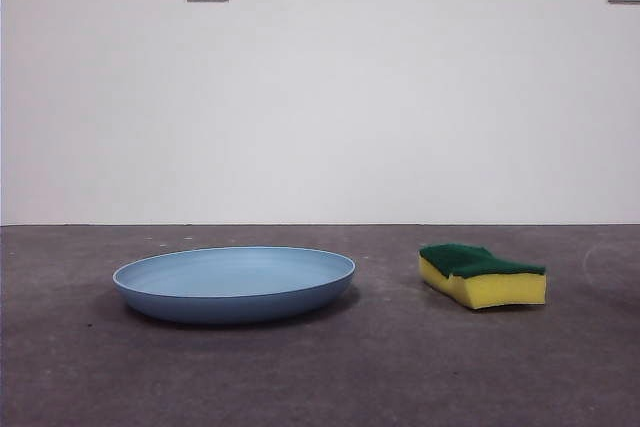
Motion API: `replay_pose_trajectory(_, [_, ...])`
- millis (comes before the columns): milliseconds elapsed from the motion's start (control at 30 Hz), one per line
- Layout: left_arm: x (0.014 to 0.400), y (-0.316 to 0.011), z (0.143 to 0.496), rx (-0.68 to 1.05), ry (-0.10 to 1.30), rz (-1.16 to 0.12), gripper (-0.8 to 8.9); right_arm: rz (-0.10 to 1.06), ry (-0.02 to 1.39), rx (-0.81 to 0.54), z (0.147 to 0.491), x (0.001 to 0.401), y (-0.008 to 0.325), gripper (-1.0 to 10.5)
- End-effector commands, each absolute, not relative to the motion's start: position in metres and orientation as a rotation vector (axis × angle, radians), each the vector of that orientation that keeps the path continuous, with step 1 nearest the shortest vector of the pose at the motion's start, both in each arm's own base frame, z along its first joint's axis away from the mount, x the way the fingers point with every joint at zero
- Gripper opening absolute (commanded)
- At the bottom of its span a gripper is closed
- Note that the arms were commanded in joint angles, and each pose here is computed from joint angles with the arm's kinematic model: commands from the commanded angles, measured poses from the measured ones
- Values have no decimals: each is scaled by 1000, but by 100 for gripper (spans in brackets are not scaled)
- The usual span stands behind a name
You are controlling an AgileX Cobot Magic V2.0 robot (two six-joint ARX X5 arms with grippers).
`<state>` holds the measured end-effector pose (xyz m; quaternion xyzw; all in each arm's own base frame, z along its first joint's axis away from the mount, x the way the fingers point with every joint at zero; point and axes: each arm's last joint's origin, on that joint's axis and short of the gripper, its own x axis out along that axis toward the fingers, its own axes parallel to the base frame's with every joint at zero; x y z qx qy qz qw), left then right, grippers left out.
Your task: Pick up the plate,pick up the cloth,clean the plate with the cloth
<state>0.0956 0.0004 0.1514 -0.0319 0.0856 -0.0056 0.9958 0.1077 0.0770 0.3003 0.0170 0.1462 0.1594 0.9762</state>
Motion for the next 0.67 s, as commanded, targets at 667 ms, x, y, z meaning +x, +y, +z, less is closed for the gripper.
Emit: replay_pose_trajectory(667, [96, 1, 147, -59, 181, -10, -3, 320, 293, 19, 299, 108, 77, 1])
